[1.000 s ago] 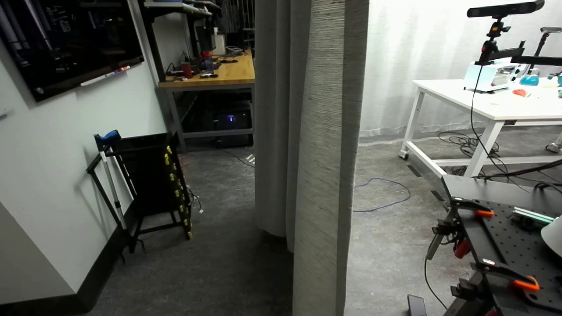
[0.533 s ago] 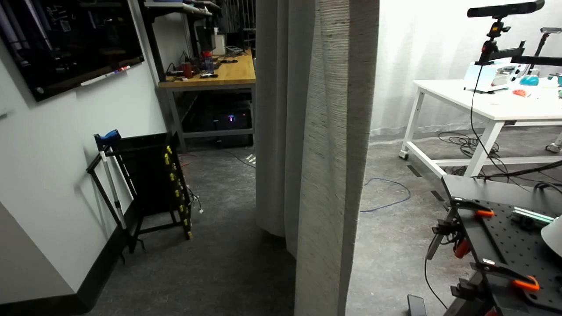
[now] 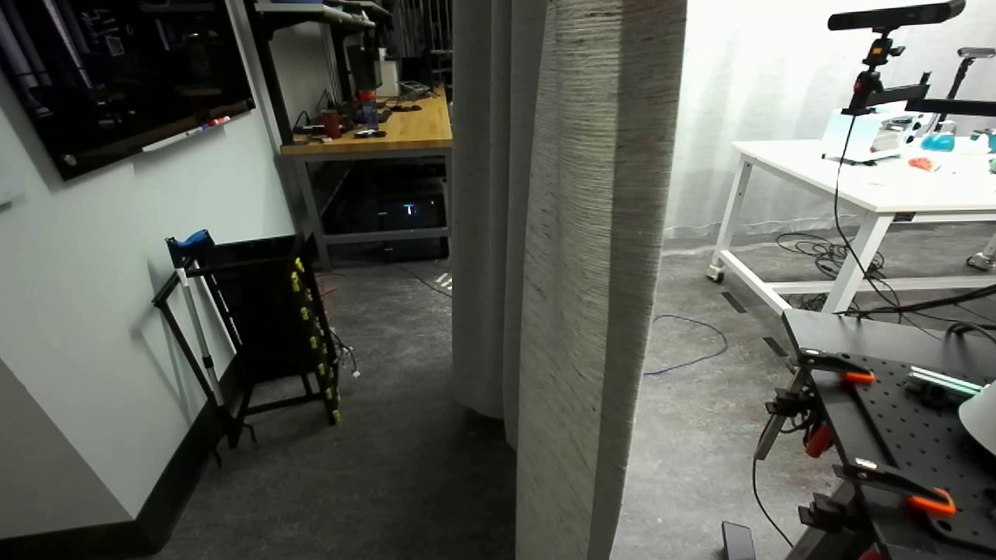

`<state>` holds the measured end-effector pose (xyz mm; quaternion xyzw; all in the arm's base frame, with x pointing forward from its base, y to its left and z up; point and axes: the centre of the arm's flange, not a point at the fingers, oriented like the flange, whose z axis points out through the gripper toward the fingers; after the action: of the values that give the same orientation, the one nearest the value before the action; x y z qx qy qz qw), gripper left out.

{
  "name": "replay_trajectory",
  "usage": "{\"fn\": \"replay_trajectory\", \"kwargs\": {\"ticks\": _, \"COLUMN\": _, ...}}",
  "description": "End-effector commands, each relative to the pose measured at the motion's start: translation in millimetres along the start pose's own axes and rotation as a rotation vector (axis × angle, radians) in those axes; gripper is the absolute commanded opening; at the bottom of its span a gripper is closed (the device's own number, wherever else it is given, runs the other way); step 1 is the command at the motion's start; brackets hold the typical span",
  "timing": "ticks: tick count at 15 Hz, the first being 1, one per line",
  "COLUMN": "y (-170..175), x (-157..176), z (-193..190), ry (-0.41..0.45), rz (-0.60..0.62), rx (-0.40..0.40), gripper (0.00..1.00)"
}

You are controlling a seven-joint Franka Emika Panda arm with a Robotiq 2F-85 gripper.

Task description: Move the curtains to the left

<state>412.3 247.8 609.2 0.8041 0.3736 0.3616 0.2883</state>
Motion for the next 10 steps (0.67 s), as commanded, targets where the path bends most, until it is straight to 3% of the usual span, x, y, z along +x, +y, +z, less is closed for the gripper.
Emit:
{"fn": "replay_trajectory", "kwargs": {"ticks": 1, "y": -67.1, "x": 6.0, "z": 34.0, "ry": 0.016, "rz": -0.045, "rx": 0.145, "gripper": 0.01}}
{"fn": "replay_trajectory", "kwargs": {"ticks": 10, "y": -70.7, "x": 17.5, "z": 31.7, "ry": 0.111, "rz": -0.061, "rx": 0.164, "gripper": 0.01}}
